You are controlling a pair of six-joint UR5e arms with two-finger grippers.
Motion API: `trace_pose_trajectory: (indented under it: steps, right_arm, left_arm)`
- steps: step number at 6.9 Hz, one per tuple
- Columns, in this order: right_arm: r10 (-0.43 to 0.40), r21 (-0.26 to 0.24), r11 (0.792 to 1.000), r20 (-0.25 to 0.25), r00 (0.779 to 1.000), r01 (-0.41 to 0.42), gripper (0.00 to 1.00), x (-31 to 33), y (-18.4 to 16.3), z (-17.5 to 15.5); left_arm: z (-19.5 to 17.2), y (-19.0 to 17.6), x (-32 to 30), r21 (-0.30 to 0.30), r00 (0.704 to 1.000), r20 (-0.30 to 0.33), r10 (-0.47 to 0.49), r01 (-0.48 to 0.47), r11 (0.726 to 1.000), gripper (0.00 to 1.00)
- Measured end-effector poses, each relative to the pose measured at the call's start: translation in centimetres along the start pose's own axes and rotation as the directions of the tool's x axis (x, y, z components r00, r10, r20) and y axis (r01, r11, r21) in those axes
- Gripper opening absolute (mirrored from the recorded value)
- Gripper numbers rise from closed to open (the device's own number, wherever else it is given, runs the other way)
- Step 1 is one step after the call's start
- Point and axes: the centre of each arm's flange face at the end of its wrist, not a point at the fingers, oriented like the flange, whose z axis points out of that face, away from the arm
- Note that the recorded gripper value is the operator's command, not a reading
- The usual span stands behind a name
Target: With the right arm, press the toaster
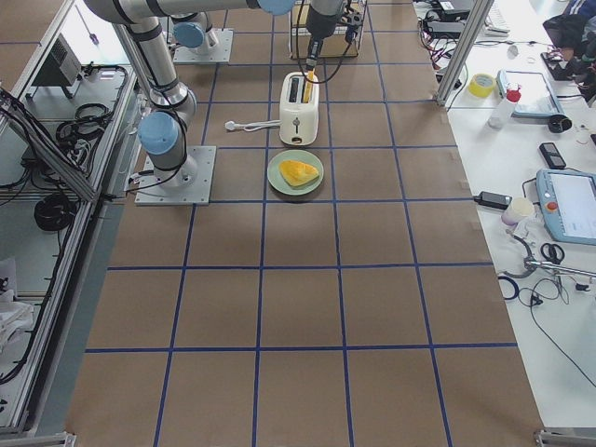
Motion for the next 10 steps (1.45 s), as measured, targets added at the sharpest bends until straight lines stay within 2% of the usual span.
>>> trace_pose_trajectory:
  steps: [1, 2, 4, 7, 10]
  right_arm:
    - [-0.008, 0.033, 0.999, -0.023, 1.0, 0.009, 0.57, -1.4, 0.2, 0.2]
    - [-0.013, 0.069, 0.997, -0.037, 0.999, 0.015, 1.0, -1.9, -0.1, 0.5]
    - [-0.02, 0.152, 0.988, -0.038, 0.999, 0.025, 1.0, -2.3, -1.5, 1.1]
    - [-0.019, 0.249, 0.968, -0.027, 0.999, 0.025, 1.0, -2.7, -3.0, 0.8]
    - [-0.045, 0.285, 0.957, -0.029, 0.999, 0.051, 1.0, -3.4, -3.3, 0.9]
  left_arm:
    - [0.0, 0.0, 0.0, 0.0, 1.0, 0.0, 0.0, 0.0, 1.0, 1.0]
    - [0.0, 0.0, 0.0, 0.0, 1.0, 0.0, 0.0, 0.0, 1.0, 1.0]
    - [0.0, 0.0, 0.0, 0.0, 1.0, 0.0, 0.0, 0.0, 1.0, 1.0]
    - [0.0, 0.0, 0.0, 0.0, 1.0, 0.0, 0.0, 0.0, 1.0, 1.0]
    - [0.0, 0.0, 0.0, 0.0, 1.0, 0.0, 0.0, 0.0, 1.0, 1.0]
